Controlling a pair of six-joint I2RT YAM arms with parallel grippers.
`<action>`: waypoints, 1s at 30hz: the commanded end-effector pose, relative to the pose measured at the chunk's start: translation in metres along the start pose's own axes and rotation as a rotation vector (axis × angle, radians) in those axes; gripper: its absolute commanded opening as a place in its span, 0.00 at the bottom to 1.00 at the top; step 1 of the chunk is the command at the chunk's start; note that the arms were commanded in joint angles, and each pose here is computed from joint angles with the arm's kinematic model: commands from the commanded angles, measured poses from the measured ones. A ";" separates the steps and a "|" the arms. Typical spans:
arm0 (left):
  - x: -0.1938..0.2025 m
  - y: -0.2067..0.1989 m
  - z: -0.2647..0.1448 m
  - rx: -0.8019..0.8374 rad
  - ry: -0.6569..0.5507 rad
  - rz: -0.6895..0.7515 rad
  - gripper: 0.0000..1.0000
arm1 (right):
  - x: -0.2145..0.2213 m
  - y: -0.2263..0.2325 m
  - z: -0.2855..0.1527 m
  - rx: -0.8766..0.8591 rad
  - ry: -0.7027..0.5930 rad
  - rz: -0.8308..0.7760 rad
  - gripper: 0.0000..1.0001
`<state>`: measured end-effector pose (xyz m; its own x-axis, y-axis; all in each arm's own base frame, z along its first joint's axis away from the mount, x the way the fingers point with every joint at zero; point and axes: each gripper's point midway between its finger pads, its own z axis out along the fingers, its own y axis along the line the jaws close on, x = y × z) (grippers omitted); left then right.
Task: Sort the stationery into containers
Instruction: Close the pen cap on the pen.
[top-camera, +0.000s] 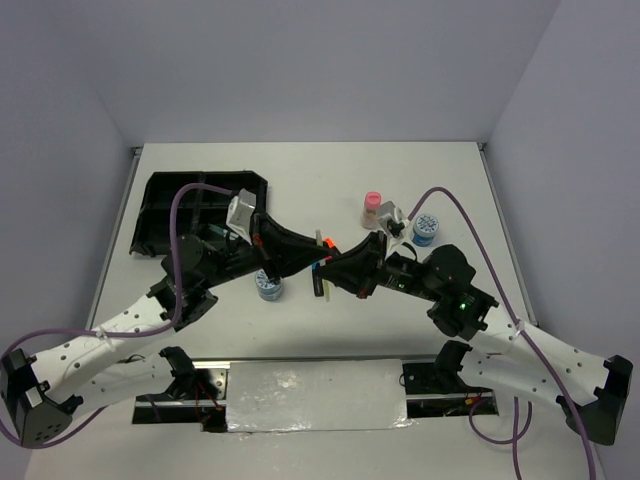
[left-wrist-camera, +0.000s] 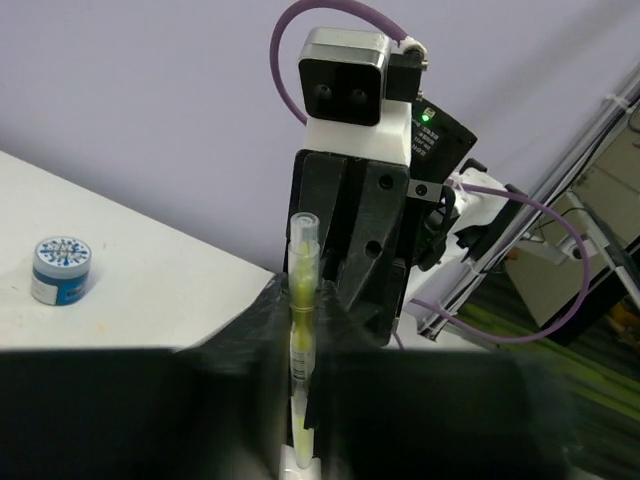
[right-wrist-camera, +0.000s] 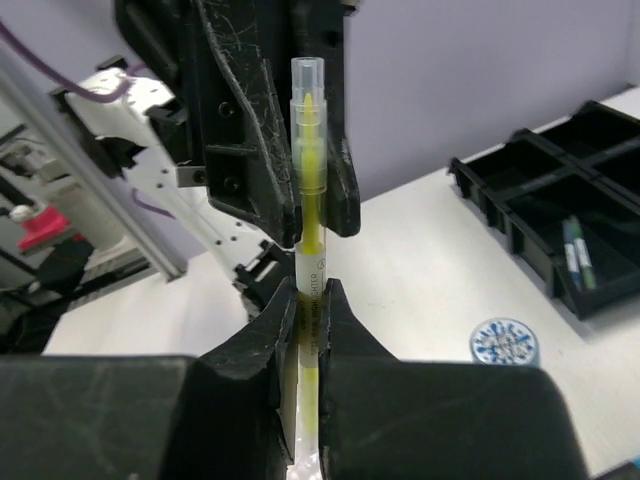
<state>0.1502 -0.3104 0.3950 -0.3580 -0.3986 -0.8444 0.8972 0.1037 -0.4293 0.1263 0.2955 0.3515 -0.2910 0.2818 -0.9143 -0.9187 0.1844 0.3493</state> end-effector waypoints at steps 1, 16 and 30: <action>-0.026 -0.029 0.003 0.091 -0.045 0.072 0.30 | -0.025 0.016 0.004 -0.066 -0.063 -0.026 0.00; -0.061 -0.001 0.014 -0.140 -0.072 0.098 0.57 | -0.016 0.008 0.000 -0.027 -0.031 -0.061 0.00; -0.031 -0.001 0.010 -0.095 0.010 0.035 0.21 | -0.033 0.004 0.003 0.020 -0.058 -0.075 0.00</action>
<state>0.1721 -0.3093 0.4142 -0.3412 -0.3745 -0.8622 0.8612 0.2430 -0.4464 0.1318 0.2944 0.3471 -0.2774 0.2536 -0.9267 -0.9150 0.2245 0.3353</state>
